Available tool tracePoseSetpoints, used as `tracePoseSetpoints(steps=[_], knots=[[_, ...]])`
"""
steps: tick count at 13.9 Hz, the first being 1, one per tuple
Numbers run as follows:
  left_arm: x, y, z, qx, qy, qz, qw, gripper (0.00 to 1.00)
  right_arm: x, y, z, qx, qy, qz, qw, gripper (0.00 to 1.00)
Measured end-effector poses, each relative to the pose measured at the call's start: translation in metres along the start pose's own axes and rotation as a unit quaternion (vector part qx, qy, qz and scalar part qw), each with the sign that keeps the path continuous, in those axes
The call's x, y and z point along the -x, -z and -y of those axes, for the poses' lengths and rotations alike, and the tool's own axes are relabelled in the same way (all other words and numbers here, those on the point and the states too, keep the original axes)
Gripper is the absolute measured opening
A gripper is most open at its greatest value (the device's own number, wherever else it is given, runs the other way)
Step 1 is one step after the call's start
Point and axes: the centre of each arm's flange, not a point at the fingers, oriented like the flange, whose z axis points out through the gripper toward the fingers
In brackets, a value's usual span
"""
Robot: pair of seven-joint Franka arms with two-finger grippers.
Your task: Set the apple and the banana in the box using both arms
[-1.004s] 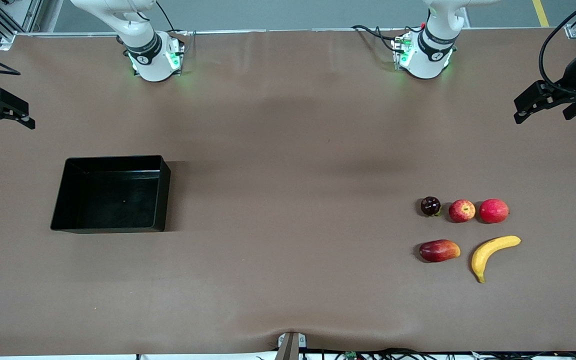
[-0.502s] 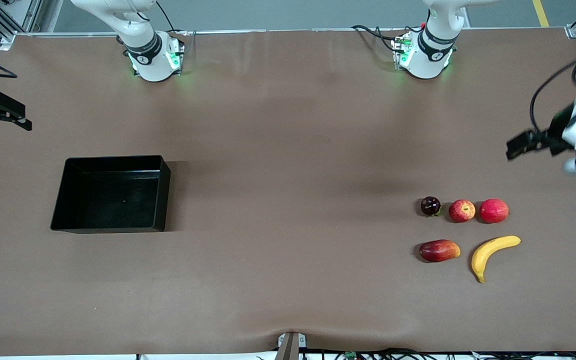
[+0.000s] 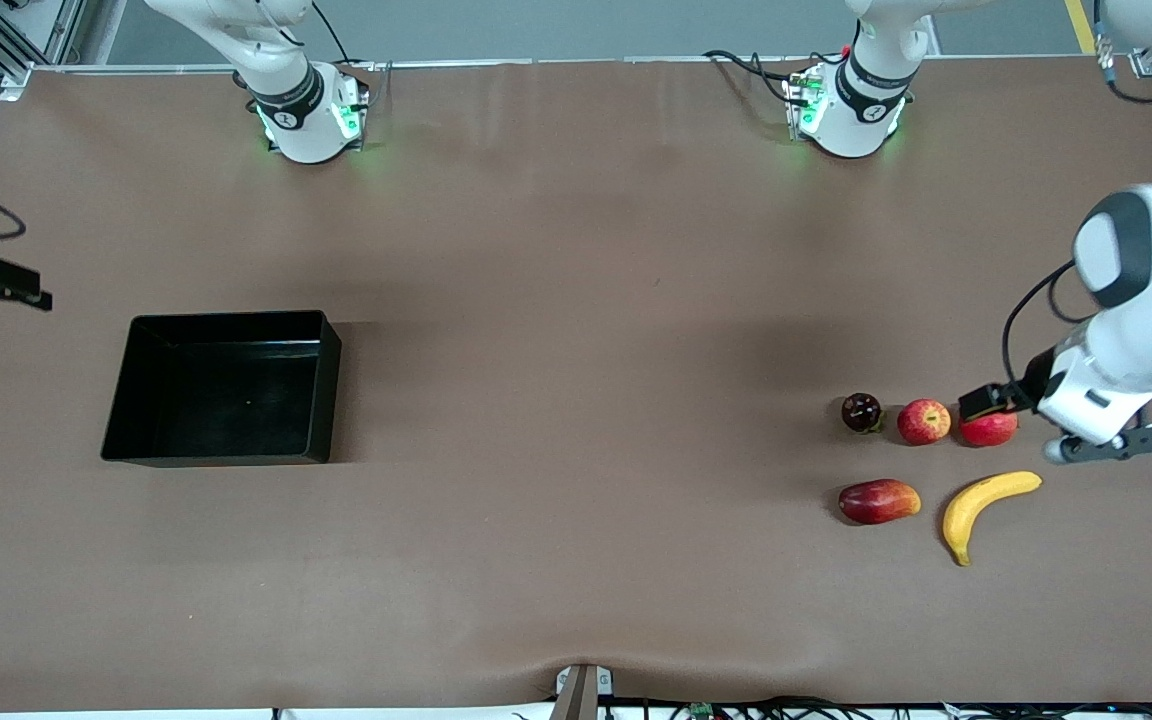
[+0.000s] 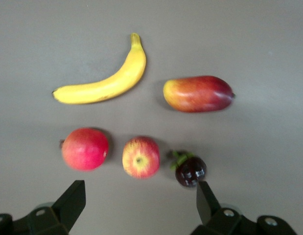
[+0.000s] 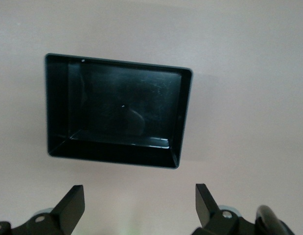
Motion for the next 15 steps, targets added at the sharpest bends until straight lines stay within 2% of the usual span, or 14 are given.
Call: tracePoseSetpoints(steps=[2,4,7,9,12,15], knots=[[0.006,-0.044,0.006,0.002,0.008,0.012,1.000,1.00,-0.006,-0.012,-0.024,0.002,-0.017,-0.007,1.000,1.00],[0.011,-0.072,0.005,0.003,0.013,0.028,1.000,1.00,-0.006,-0.034,-0.053,-0.012,-0.039,0.002,0.999,1.00],[0.019,-0.093,0.005,0.003,0.013,0.037,0.999,1.00,-0.016,-0.096,-0.092,-0.086,-0.081,0.006,0.993,1.00],[0.022,-0.097,0.004,0.003,0.012,0.037,0.999,1.00,-0.025,-0.160,-0.122,-0.113,-0.088,0.009,0.990,1.00],[0.025,-0.116,0.004,0.005,0.012,0.041,0.999,1.00,-0.041,-0.239,-0.131,-0.111,-0.064,0.006,0.992,1.00],[0.028,-0.143,0.004,0.007,0.013,0.051,0.999,1.00,-0.043,-0.286,-0.111,-0.104,-0.032,-0.001,0.994,1.00]])
